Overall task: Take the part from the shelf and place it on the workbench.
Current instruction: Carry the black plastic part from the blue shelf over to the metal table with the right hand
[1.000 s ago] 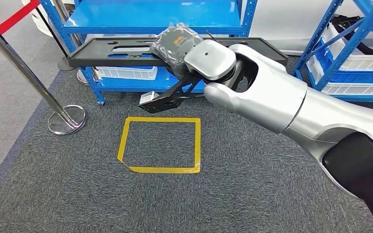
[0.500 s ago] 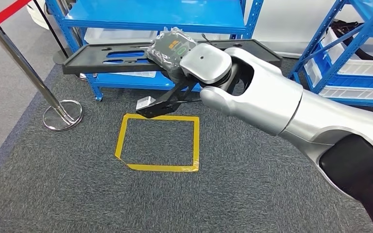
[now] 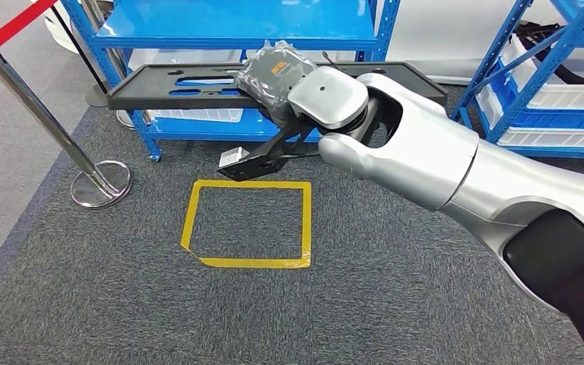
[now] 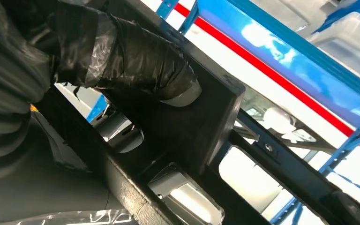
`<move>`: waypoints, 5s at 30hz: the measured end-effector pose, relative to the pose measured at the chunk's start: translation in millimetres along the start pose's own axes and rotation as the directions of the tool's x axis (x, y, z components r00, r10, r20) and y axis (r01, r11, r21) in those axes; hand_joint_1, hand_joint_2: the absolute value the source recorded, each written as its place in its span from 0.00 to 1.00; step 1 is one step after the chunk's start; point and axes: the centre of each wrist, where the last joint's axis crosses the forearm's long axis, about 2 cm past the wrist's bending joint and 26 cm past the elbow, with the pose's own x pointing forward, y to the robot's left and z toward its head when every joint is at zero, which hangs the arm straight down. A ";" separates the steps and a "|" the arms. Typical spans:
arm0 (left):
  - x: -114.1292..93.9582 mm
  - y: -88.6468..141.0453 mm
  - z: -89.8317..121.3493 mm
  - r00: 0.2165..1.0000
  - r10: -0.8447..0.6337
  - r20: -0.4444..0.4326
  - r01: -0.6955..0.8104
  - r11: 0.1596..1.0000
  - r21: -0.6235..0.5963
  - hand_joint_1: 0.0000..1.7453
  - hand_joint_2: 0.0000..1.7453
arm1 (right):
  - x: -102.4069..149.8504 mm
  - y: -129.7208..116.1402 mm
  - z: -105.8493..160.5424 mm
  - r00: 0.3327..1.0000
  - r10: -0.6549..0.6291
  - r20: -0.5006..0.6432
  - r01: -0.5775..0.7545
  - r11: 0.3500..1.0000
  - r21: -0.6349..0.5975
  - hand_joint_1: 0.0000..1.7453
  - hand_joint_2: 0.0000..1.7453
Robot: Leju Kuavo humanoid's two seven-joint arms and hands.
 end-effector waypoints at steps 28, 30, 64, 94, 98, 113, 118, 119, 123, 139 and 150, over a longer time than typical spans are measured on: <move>2.1 -2.7 -0.3 1.000 -0.002 0.002 0.002 1.000 -0.007 0.00 1.00 | 2.5 4.9 -0.7 0.999 0.038 -0.001 -0.038 0.999 0.009 1.00 1.00; 2.4 -2.1 -0.4 1.000 -0.004 0.003 0.004 1.000 -0.006 0.00 1.00 | 3.0 3.7 -0.9 0.999 0.040 -0.001 -0.040 0.999 0.007 1.00 1.00; 5.7 -3.8 -1.1 0.999 -0.046 0.023 0.046 0.999 -0.027 0.00 1.00 | 5.9 5.4 -2.8 0.997 0.072 0.003 -0.072 0.997 0.023 1.00 1.00; 7.2 -3.1 -1.5 0.997 -0.074 0.009 0.074 0.997 -0.025 0.00 1.00 | 15.0 27.5 -5.8 0.998 0.047 0.038 -0.049 0.998 0.048 1.00 1.00; 7.3 -2.8 -1.6 0.997 -0.073 0.006 0.073 0.997 -0.024 0.00 1.00 | 18.0 28.7 -6.7 0.998 0.042 0.046 -0.044 0.998 0.048 1.00 1.00; 4.6 -1.9 -1.0 0.996 -0.087 -0.005 0.087 0.996 -0.028 0.00 1.00 | 19.3 43.7 -6.6 0.998 0.037 0.052 -0.041 0.996 0.083 1.00 1.00; 5.3 -3.3 -1.0 0.996 -0.084 -0.011 0.084 0.996 -0.030 0.00 1.00 | 14.0 40.8 -6.1 0.994 0.073 0.084 -0.083 0.989 0.125 1.00 1.00; 5.0 -2.8 -1.0 0.997 -0.082 -0.013 0.082 0.996 -0.028 0.00 1.00 | 13.9 39.6 -6.4 0.992 0.080 0.093 -0.092 0.986 0.136 1.00 1.00; 6.9 -1.4 -1.7 0.997 -0.073 -0.013 0.073 0.997 -0.025 0.00 1.00 | 11.4 25.6 -7.2 0.987 0.117 0.106 -0.131 0.981 0.140 1.00 1.00; 5.4 0.8 -1.5 0.997 -0.078 -0.017 0.078 0.997 -0.023 0.00 1.00 | 13.8 20.8 -8.7 0.984 0.137 0.116 -0.154 0.977 0.145 1.00 1.00; 5.2 -0.6 -1.3 0.996 -0.090 -0.013 0.090 0.995 -0.032 0.00 1.00 | 9.9 25.0 -8.0 0.983 0.147 0.107 -0.163 0.975 0.153 1.00 1.00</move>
